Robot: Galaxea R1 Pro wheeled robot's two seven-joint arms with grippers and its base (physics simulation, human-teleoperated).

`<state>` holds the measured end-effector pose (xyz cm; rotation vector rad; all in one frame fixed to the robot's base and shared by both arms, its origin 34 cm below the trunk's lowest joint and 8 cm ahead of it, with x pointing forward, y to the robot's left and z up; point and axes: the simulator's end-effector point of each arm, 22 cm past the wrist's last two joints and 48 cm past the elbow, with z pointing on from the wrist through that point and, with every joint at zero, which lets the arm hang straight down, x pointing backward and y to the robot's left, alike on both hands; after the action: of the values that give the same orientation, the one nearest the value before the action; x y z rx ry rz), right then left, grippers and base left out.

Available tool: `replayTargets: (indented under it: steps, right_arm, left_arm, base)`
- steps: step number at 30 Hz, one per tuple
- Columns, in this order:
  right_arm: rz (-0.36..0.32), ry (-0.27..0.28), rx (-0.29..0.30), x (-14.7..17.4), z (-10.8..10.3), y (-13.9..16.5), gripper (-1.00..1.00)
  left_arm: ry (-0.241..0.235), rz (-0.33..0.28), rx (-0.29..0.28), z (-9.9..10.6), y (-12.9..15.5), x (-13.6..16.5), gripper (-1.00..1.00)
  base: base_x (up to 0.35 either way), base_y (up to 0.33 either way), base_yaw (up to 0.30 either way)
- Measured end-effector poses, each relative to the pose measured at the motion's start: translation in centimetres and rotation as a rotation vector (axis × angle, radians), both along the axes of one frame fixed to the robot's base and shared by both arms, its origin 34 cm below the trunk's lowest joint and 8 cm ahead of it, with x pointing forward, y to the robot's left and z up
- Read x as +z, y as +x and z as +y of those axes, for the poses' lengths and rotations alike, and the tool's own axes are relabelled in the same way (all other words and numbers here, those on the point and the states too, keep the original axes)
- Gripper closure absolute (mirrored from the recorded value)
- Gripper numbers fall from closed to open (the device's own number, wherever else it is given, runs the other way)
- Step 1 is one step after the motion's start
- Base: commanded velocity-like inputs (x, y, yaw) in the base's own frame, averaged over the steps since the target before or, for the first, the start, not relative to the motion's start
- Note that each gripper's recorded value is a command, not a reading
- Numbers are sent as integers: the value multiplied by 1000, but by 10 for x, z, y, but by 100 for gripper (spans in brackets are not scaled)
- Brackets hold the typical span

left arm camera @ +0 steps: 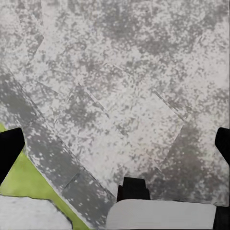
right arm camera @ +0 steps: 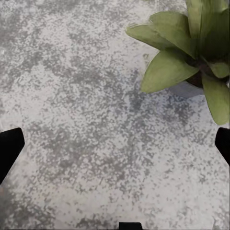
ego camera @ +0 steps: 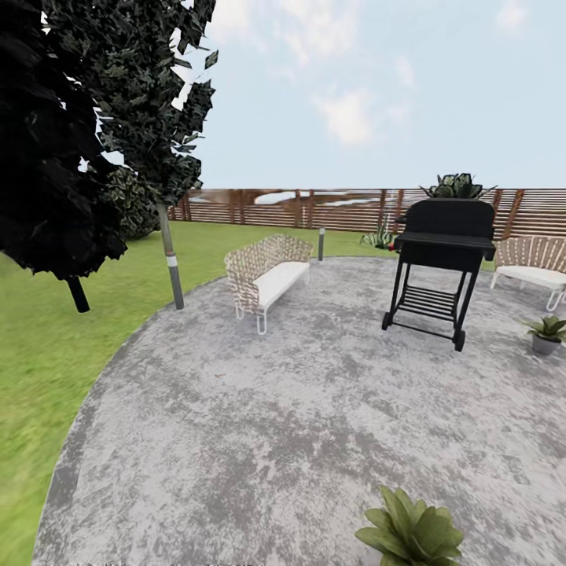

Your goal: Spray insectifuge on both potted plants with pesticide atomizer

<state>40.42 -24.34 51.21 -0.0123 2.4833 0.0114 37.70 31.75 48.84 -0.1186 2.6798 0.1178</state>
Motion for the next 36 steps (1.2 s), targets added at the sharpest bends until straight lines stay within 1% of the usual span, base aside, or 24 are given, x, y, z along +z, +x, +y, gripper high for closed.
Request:
replayTargets:
  steps: [3, 5, 7, 9, 14, 20, 33, 36]
  right_arm:
    - [-34, 2, 2, 8, 1, 13, -100]
    - [-42, 0, 2, 9, -1, 16, -100]
    - [-46, -9, 0, 11, -6, 18, -100]
    - [-45, -10, 0, 10, -7, 17, -100]
    - [-38, -11, 0, 8, -7, 15, -100]
    - [-36, -10, 1, 8, -6, 14, -100]
    - [-27, -5, 5, 6, -2, 11, -100]
    - [-25, -5, 6, 5, -2, 11, -100]
  left_arm:
    - [-4, -73, 29, 3, 35, 16, -100]
    - [-6, -91, 33, 3, 44, 20, -100]
    - [0, -96, 40, 10, 45, 21, -100]
    - [5, -107, 40, 13, 45, 22, -100]
    - [15, -157, 33, 14, 41, 22, -100]
    - [15, -155, 36, 13, 29, 15, -100]
    - [7, -151, 29, 10, 26, 13, -100]
    - [8, -149, 30, 11, 26, 13, -100]
  base:
    - [0, 0, 278]
    - [0, 0, 278]
    - [0, 0, 278]
    - [0, 0, 278]
    - [0, 0, 278]
    - [0, 0, 278]
    - [0, 0, 278]
    - [-35, 123, 278]
